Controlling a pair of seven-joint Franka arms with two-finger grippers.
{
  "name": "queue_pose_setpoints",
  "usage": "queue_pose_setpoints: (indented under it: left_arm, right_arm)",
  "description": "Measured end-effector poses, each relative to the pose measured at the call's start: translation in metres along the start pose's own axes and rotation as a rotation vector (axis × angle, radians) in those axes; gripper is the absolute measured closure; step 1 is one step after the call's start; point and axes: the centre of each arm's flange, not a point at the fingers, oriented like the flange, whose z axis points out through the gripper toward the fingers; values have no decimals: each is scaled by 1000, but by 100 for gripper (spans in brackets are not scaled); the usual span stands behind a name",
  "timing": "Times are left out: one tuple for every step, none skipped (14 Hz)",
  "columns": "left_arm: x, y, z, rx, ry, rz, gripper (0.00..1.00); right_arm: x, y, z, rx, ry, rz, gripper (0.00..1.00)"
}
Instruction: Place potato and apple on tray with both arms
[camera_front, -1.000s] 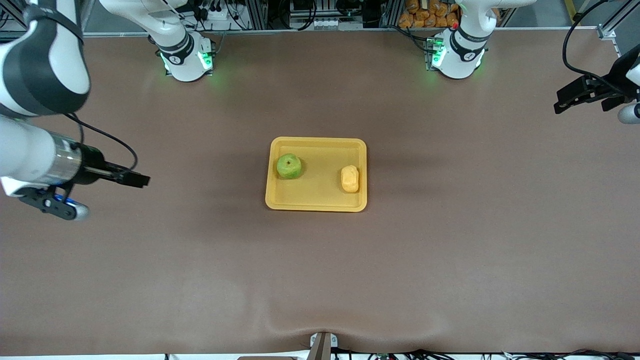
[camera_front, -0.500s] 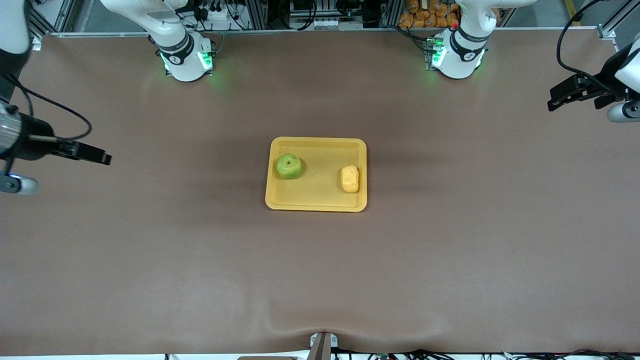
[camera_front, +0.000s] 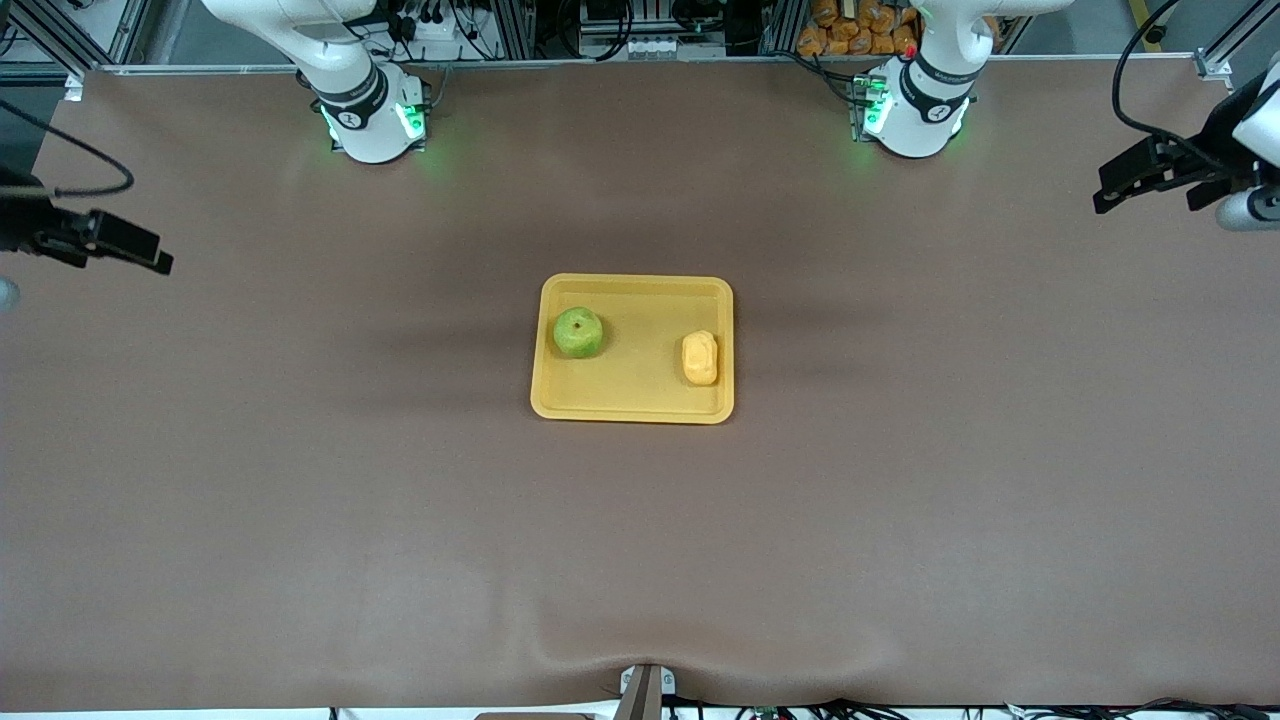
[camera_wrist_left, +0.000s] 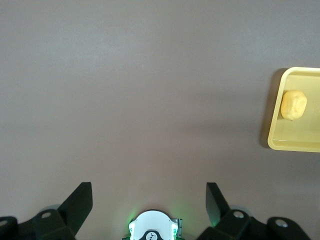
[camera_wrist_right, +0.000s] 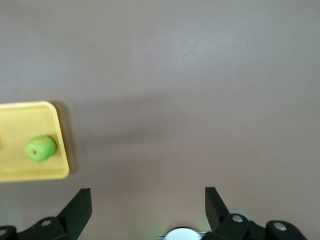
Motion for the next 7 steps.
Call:
queue_pose_setpoints:
  left_arm:
    - [-4,-1,-3,0,1,-1,0]
    - [-7,-1,-5,-2,-5,0,0]
    - [-10,-2,-6,-6,-10,4,0]
    - [-10,-3,-6,-9,-13,3,0]
    - [-11,-3,-5,-11,-17,2,0]
    - [-11,-4,-4,-11,-23,1,0]
    - [-11,-4,-4,-11,-27,1,0]
  right_arm:
    - [-5,4,-2,0,5,-32,0]
    - [-9,9,-4,1,11,-48,0]
    - [-11,12,-5,2,16,-56,0]
    - [-13,14,-7,3,21,-61,0]
    - [-16,15,-9,3,24,-65,0]
    - [-18,15,-9,2,28,-65,0]
    - [-20,16,-8,-2,34,-70,0]
